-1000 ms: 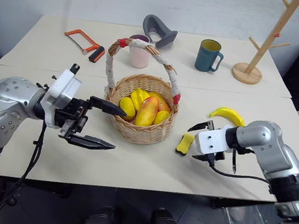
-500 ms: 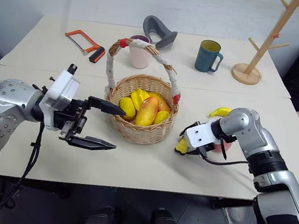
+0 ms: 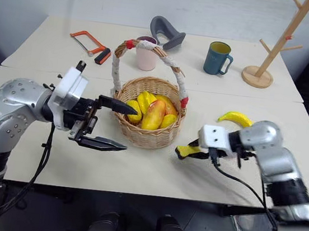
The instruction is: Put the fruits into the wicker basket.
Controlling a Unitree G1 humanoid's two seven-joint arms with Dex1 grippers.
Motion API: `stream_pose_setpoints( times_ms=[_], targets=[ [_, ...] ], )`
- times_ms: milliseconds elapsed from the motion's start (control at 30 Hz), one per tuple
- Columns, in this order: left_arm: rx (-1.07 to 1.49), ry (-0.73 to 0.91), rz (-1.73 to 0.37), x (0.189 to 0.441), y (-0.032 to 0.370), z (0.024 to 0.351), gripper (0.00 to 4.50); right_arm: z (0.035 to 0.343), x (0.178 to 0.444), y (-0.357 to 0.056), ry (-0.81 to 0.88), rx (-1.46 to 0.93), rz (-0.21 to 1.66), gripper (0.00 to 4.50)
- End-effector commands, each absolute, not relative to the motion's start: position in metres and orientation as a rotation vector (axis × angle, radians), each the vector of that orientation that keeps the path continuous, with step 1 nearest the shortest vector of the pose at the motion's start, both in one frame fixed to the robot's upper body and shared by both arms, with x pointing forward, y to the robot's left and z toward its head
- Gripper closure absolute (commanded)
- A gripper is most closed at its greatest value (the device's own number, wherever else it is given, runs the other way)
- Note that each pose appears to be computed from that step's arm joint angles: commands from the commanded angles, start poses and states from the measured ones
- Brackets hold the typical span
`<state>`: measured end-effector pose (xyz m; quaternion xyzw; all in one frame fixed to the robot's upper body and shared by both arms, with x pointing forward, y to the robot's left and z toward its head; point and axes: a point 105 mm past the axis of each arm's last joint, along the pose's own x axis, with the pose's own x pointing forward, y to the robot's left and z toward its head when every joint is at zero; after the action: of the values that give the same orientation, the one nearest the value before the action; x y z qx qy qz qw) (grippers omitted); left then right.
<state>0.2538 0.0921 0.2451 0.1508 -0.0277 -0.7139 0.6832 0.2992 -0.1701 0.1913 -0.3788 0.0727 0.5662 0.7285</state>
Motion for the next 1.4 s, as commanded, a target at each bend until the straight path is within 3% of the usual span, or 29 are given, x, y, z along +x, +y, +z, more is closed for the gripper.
stream_pose_setpoints(
  times_ms=[33, 100, 167, 400, 567, 733, 900, 1067, 1400],
  targets=[
    [0.32, -0.116, -1.609, 0.253, 0.086, 0.255, 0.0, 0.241, 0.287, -0.212, 0.102, -0.777, 0.932, 3.45],
    [0.303, -0.137, -1.622, 0.254, 0.08, 0.256, 0.0, 0.242, 0.278, -0.28, 0.21, -0.701, 0.61, 3.45],
    [0.283, -0.156, -1.633, 0.254, 0.076, 0.259, 0.0, 0.233, 0.261, -0.324, 0.298, -0.646, 0.423, 3.45],
    [0.276, -0.17, -1.641, 0.261, 0.072, 0.26, 0.0, 0.151, 0.231, -0.38, 0.547, -0.558, 0.123, 3.45],
    [0.282, -0.172, -1.643, 0.264, 0.073, 0.259, 0.0, 0.127, 0.236, -0.373, 0.551, -0.475, 0.119, 3.45],
    [0.283, -0.175, -1.632, 0.268, 0.073, 0.259, 0.0, 0.13, 0.234, -0.378, 0.546, -0.44, 0.082, 1.86],
    [0.271, -0.179, -1.598, 0.272, 0.078, 0.262, 0.0, 0.177, 0.235, -0.36, 0.384, -0.33, 0.114, 0.1],
    [0.278, -0.167, -1.581, 0.273, 0.081, 0.262, 0.0, 0.197, 0.245, -0.325, 0.241, -0.163, 0.131, 0.04],
    [0.297, -0.169, -1.589, 0.271, 0.082, 0.264, 0.0, 0.166, 0.281, -0.266, 0.203, 0.07, 0.128, 0.04]
  ],
)
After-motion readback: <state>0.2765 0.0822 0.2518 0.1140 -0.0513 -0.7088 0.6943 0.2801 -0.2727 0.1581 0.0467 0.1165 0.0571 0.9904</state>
